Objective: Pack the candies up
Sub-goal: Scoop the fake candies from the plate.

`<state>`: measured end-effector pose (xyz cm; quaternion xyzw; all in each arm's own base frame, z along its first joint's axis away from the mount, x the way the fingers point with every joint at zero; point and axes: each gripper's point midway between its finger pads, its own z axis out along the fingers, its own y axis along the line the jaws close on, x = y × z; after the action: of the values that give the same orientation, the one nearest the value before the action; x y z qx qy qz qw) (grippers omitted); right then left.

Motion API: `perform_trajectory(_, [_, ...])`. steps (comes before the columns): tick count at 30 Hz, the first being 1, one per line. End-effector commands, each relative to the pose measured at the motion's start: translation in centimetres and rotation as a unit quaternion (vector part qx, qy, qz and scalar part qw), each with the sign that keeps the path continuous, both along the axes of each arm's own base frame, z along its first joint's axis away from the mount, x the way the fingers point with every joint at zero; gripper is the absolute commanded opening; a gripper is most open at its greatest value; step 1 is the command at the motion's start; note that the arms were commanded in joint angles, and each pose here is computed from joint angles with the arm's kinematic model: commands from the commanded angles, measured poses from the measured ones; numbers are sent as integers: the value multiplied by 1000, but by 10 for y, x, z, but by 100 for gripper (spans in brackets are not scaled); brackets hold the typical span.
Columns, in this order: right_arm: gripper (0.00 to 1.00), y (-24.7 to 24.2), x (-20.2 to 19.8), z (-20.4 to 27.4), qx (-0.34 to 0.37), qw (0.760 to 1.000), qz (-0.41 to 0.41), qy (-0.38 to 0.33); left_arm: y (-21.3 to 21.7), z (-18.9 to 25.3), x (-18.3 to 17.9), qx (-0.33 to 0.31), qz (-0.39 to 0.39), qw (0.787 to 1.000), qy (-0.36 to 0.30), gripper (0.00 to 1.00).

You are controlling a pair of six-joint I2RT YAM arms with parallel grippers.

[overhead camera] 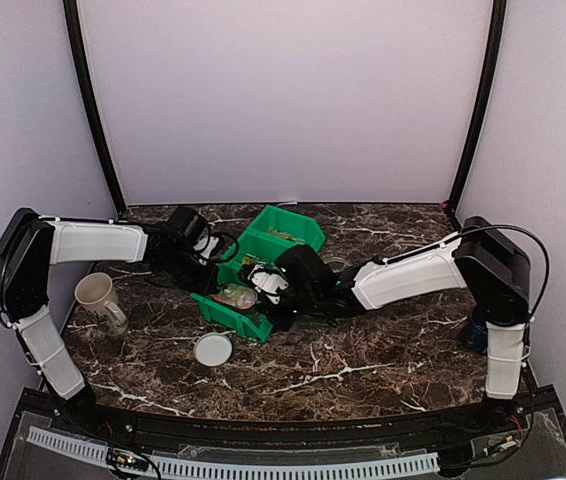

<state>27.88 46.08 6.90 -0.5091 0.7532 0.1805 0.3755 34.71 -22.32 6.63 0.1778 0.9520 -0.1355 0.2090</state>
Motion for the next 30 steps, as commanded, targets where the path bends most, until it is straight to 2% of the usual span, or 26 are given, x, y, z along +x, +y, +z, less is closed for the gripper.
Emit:
perform_trajectory(1, [0, -24, 16, 4, 4, 999, -46, -16, -35, 96, 35, -127, -11, 986, -109, 0])
perform_trajectory(4, [0, -24, 19, 22, 28, 998, -49, -32, -34, 94, 36, -125, -10, 986, -107, 0])
perform_trajectory(11, [0, -41, 18, 27, 35, 997, -58, -44, -31, 93, 37, -122, -6, 987, -105, 0])
perform_trajectory(16, [0, -44, 19, 28, 23, 997, -60, -46, -31, 91, 37, -117, -7, 988, -104, 0])
perform_trajectory(23, [0, -44, 24, 18, -47, 997, -58, -26, -29, 90, 39, -107, -7, 989, -103, 0])
perform_trajectory(30, [0, -44, 21, 31, -16, 998, -56, -37, -28, 88, 39, -105, -5, 989, -102, 0])
